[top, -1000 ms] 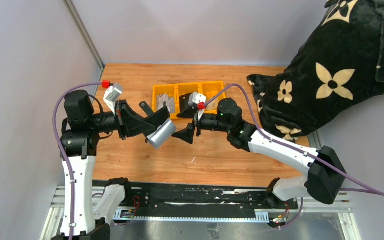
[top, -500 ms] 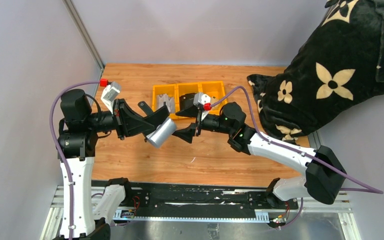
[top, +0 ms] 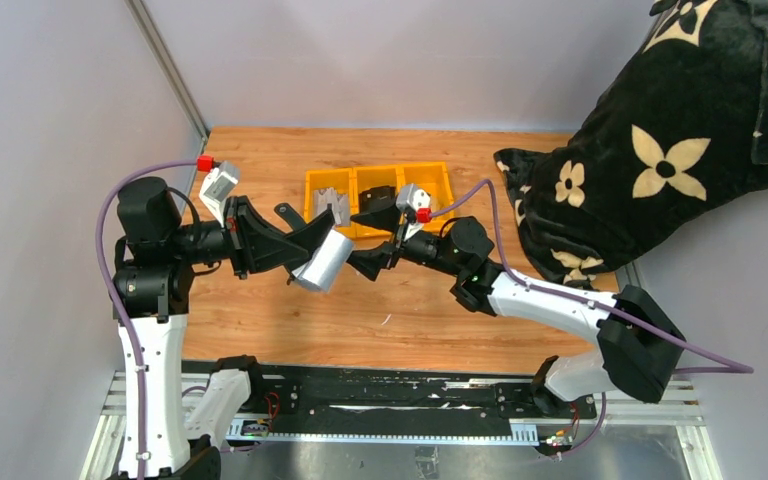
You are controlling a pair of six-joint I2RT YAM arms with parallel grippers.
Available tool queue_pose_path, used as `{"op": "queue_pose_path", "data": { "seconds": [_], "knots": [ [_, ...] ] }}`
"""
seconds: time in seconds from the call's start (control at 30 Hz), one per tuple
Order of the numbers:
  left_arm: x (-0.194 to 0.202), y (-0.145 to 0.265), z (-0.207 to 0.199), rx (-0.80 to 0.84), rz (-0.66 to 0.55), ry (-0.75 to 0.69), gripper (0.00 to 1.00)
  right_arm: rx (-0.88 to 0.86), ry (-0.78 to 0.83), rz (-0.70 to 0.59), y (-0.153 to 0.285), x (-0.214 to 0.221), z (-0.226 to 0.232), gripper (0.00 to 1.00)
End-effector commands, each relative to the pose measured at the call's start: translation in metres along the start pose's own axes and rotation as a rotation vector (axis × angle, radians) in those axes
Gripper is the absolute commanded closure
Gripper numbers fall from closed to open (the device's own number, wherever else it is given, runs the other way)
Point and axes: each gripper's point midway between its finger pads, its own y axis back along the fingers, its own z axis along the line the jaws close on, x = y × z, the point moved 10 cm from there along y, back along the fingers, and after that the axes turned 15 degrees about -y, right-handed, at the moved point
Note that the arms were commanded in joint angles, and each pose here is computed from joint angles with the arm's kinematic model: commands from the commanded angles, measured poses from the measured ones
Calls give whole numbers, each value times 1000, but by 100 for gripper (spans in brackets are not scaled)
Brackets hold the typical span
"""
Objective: Take the credit cards out of the card holder
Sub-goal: Open the card holder at the center of the board.
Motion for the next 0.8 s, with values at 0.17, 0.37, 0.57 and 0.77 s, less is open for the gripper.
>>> {"op": "queue_pose_path", "data": {
  "seconds": [0.17,0.37,0.57,0.77],
  "knots": [
    [-11,1,-13,53,-9,-5,100,-161,-42,-234,-16,-41,25,16],
    [-6,1,-10,55,-7,7,100,-314,-97,-237,-14,-49,42,15],
    [-7,1,-11,55,-7,0,100,-358,-93,-194,-18,-47,49,15],
    [-6,1,-13,73,-9,-5,100,-420,-94,-153,-28,-49,53,17]
  ]
}}
